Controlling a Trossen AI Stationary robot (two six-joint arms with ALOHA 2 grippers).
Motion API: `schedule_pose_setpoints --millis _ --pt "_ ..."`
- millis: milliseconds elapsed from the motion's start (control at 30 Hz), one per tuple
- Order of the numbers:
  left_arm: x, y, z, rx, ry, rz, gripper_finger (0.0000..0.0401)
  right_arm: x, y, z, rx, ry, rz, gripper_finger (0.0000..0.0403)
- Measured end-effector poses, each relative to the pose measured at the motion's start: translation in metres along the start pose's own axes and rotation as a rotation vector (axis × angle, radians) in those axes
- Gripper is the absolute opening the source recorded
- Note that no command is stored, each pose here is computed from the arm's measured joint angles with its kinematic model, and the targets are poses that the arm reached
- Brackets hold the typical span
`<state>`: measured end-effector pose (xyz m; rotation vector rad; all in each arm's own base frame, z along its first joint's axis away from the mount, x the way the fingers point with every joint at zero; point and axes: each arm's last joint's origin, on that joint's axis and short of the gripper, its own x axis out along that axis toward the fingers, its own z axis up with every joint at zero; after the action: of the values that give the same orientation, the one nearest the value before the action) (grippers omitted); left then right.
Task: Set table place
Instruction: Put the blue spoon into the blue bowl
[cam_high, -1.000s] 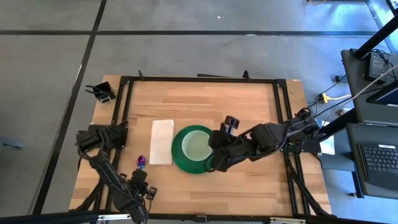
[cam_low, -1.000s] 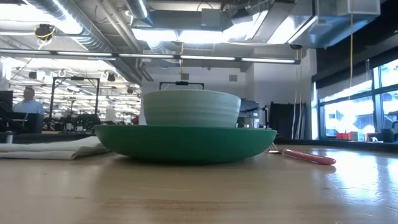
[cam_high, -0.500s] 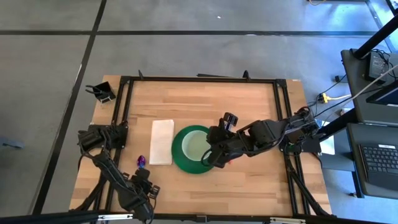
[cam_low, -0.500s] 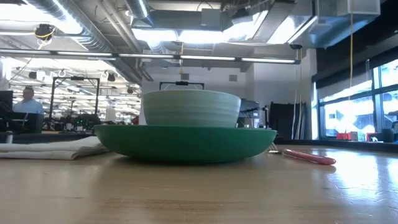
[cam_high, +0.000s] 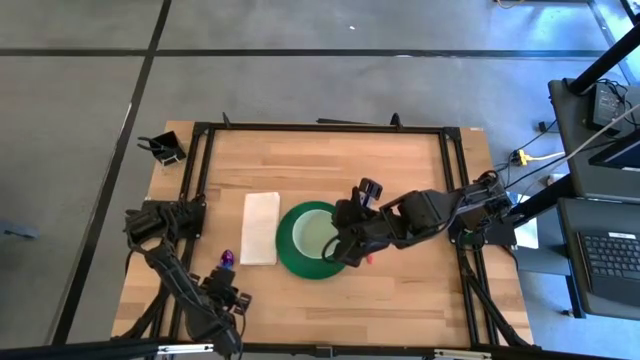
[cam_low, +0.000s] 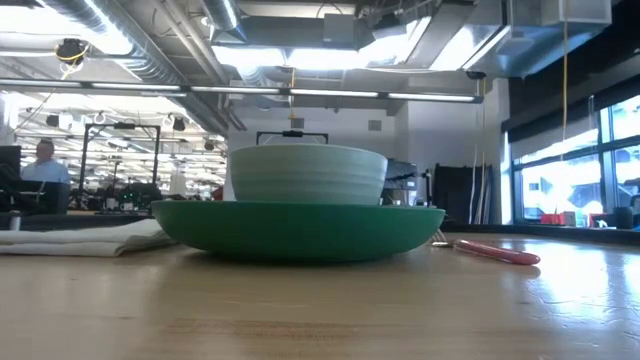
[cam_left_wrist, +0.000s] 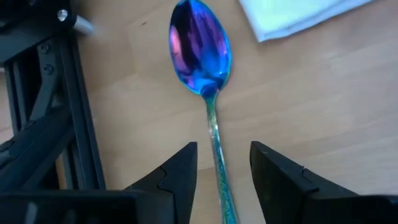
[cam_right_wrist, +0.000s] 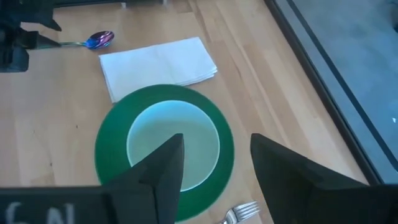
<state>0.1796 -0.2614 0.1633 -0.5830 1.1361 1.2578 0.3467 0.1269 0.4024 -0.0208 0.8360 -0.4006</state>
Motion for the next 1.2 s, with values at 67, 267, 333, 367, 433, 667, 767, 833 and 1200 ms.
schedule_pose_setpoints --millis 67,267,333,367,433,667,767,833,1200 --pt "0.001 0.001 -0.001 -0.006 -0.002 0.001 0.0139 0.000 0.000 0.000 0.000 0.000 0.000 0.0187" --pt "0.012 0.002 -0.005 -0.005 0.009 -0.018 0.0135 0.000 0.000 0.000 0.000 0.001 0.001 0.0187" --pt "0.019 0.002 -0.009 -0.004 0.029 -0.035 0.0135 0.000 0.000 0.000 0.000 0.000 0.001 0.0187" --pt "0.022 0.002 -0.011 -0.004 0.040 -0.040 0.0135 0.000 0.000 0.000 0.001 0.000 0.001 0.0187" --pt "0.027 0.003 -0.012 -0.004 0.048 -0.036 0.0135 0.000 0.000 0.000 0.002 0.000 0.001 0.0187" --pt "0.038 0.007 -0.012 -0.014 0.049 -0.045 0.0135 0.000 0.000 0.000 0.007 0.000 0.001 0.0187" --pt "0.041 0.007 -0.012 -0.018 0.042 -0.054 0.0135 0.000 0.000 0.000 0.009 -0.001 0.001 0.0187" --pt "0.043 0.008 -0.012 -0.021 0.032 -0.057 0.0135 0.000 0.000 0.000 0.010 -0.002 0.002 0.0187" --pt "0.049 0.012 -0.013 -0.012 -0.023 -0.083 0.0135 0.000 0.000 0.000 0.010 -0.002 0.002 0.0187"
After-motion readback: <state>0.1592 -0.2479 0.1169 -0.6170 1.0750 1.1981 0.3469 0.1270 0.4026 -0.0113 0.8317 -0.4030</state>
